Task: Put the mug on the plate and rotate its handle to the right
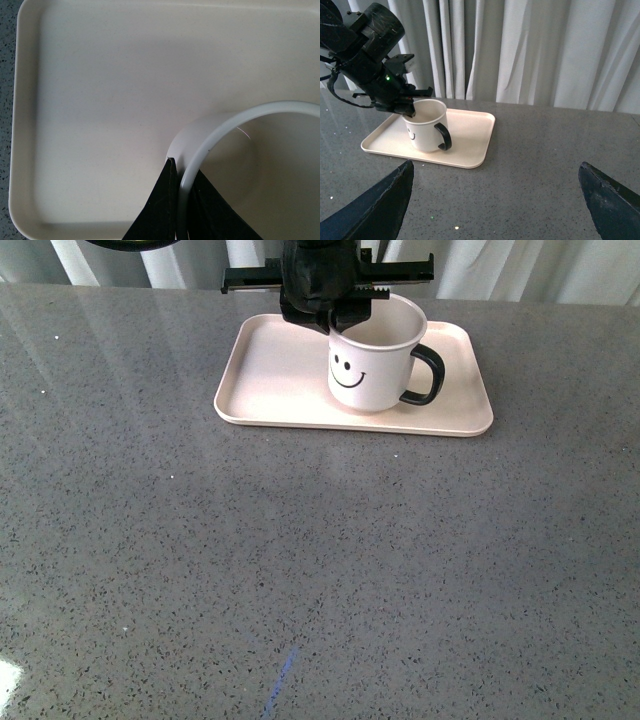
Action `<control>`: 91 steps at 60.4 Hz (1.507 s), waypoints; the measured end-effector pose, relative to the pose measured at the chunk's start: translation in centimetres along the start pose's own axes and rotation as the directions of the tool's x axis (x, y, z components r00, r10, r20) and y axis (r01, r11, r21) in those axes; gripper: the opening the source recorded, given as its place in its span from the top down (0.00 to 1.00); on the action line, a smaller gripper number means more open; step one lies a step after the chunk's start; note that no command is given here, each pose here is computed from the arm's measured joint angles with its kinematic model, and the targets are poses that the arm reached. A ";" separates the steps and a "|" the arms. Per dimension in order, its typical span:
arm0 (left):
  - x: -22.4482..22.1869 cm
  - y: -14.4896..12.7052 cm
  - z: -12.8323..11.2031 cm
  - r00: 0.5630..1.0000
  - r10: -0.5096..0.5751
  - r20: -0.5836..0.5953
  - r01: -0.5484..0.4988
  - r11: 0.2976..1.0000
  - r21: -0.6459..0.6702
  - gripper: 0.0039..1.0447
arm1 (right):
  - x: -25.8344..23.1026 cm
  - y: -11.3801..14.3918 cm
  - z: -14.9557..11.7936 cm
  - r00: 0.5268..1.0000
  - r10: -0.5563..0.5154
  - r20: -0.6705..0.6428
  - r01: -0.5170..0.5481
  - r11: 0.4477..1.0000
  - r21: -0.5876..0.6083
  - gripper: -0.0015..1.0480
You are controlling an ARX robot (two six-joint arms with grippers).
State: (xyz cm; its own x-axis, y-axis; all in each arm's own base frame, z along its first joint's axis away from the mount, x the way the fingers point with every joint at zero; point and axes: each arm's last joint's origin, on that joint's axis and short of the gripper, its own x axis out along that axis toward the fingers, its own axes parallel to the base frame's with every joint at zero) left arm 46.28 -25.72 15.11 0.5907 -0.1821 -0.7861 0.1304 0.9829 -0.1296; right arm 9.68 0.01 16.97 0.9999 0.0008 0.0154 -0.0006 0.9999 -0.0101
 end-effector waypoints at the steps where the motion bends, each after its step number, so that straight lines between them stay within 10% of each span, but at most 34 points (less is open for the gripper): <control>1: 0.1 0.0 0.0 1.000 0.001 -0.002 -0.001 1.000 0.001 0.98 | 0.0 0.0 0.0 1.000 0.000 0.000 0.000 1.000 0.000 0.09; 47: 1.8 -0.4 0.2 0.999 -0.006 -0.033 0.007 1.000 0.030 0.98 | 0.0 0.0 0.0 1.000 0.000 0.000 0.000 1.000 0.000 0.09; 81: 0.5 0.2 0.2 0.998 -0.055 0.015 0.053 0.995 0.080 0.10 | 0.0 0.0 0.0 1.000 0.000 0.000 0.000 1.000 0.000 0.09; 91: -3.8 1.2 1.6 0.985 -0.106 0.140 0.095 0.992 0.080 0.09 | 0.0 0.0 0.0 1.000 0.000 0.000 0.000 1.000 0.000 0.09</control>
State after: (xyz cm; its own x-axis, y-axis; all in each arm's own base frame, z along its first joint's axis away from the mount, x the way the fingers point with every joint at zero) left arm 45.41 -23.88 18.91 0.6790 -0.2866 -0.6759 0.2491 0.9560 -0.1551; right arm 9.68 0.00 16.97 0.9999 0.0004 0.0154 -0.0002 0.9999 -0.0101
